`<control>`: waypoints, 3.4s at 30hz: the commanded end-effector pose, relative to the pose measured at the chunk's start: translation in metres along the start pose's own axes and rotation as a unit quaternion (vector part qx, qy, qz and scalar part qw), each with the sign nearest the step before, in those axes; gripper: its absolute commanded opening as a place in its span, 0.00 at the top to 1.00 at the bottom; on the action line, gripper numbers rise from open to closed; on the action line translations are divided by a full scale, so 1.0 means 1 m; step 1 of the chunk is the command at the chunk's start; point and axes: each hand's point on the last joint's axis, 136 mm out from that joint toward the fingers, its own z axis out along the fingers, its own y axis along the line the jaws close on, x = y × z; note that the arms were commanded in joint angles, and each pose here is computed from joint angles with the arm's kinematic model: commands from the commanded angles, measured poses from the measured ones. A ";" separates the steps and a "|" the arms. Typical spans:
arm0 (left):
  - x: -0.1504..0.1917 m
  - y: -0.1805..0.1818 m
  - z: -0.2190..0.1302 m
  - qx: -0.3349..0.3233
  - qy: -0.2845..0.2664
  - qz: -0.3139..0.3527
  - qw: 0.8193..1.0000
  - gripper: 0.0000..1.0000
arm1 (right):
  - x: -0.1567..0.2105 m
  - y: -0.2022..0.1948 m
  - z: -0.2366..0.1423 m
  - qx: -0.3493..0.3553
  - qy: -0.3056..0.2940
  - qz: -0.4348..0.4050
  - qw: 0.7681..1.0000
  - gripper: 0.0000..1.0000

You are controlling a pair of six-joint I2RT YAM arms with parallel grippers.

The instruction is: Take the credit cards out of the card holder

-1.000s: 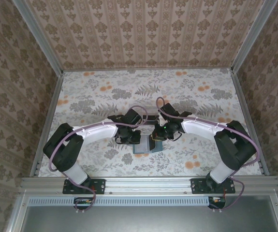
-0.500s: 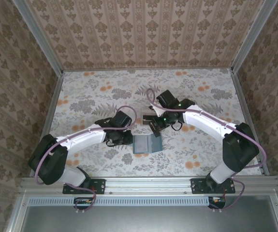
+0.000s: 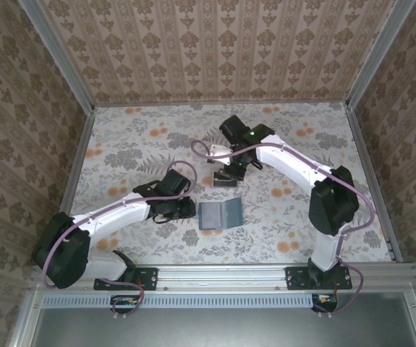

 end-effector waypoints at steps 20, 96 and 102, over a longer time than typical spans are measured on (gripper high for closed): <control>0.002 0.026 -0.031 -0.008 -0.043 -0.034 0.998 0.73 | 0.005 -0.012 0.052 -0.086 0.091 -0.073 0.989 0.99; 0.033 0.004 0.053 -0.011 0.103 0.007 0.995 0.88 | -0.004 0.111 0.038 -0.177 -0.082 0.577 0.793 0.79; 0.038 0.005 0.052 -0.007 0.104 0.002 0.995 0.88 | -0.019 0.125 0.057 -0.207 -0.068 0.575 0.789 0.74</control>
